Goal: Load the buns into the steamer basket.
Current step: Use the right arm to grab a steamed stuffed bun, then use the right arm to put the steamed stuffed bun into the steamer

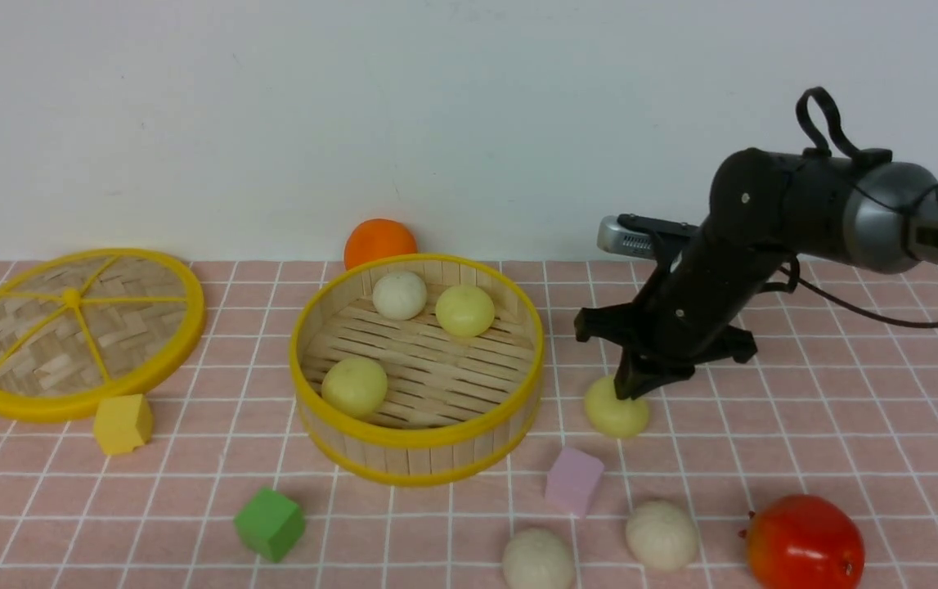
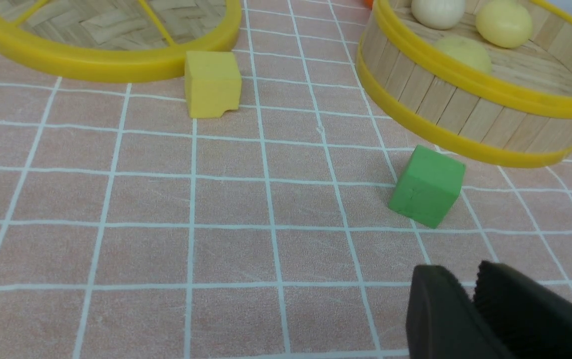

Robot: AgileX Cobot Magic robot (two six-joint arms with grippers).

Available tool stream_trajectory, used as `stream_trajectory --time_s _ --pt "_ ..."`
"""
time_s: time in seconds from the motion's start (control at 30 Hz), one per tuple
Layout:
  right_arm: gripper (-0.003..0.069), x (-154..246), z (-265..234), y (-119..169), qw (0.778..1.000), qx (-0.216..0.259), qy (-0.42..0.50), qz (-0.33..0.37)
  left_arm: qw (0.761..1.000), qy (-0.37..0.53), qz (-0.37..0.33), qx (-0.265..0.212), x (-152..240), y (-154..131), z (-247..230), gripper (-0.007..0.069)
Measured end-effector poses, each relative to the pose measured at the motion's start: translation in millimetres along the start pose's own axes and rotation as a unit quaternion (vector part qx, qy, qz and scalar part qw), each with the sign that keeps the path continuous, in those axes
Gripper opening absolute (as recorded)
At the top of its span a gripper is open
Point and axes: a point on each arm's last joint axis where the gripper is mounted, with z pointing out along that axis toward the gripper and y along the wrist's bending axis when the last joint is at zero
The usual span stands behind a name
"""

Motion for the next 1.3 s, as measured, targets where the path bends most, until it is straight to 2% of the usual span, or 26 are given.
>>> stream_trajectory --time_s 0.3,0.43,0.53,0.7,0.8,1.03,1.3 --pt "0.0006 -15.8 -29.6 12.6 0.999 -0.013 -0.023 -0.019 1.000 0.000 0.000 0.000 0.0 0.0 0.0 0.0157" --pt "0.0006 -30.8 -66.9 27.9 0.996 -0.038 -0.072 -0.030 1.000 0.000 0.000 0.000 0.0 0.0 0.0 0.0157" --pt "0.0006 -37.7 -87.7 45.7 0.991 -0.074 -0.102 -0.043 1.000 0.000 0.000 0.000 0.0 0.0 0.0 0.0157" --pt "0.0006 -34.6 -83.0 79.0 0.982 -0.121 -0.120 -0.076 1.000 0.000 0.000 0.000 0.0 0.0 0.0 0.0157" --pt "0.0006 -32.8 -67.1 92.6 0.979 -0.130 -0.124 -0.092 1.000 0.000 0.000 0.000 0.0 0.0 0.0 0.0157" --pt "0.0006 -35.9 -23.1 84.9 0.984 -0.117 -0.108 -0.082 1.000 0.000 0.000 0.000 0.0 0.0 0.0 0.0165" --pt "0.0006 -41.6 -16.7 67.5 0.987 -0.106 -0.105 -0.068 1.000 0.000 0.000 0.000 0.0 0.0 0.0 0.0171"
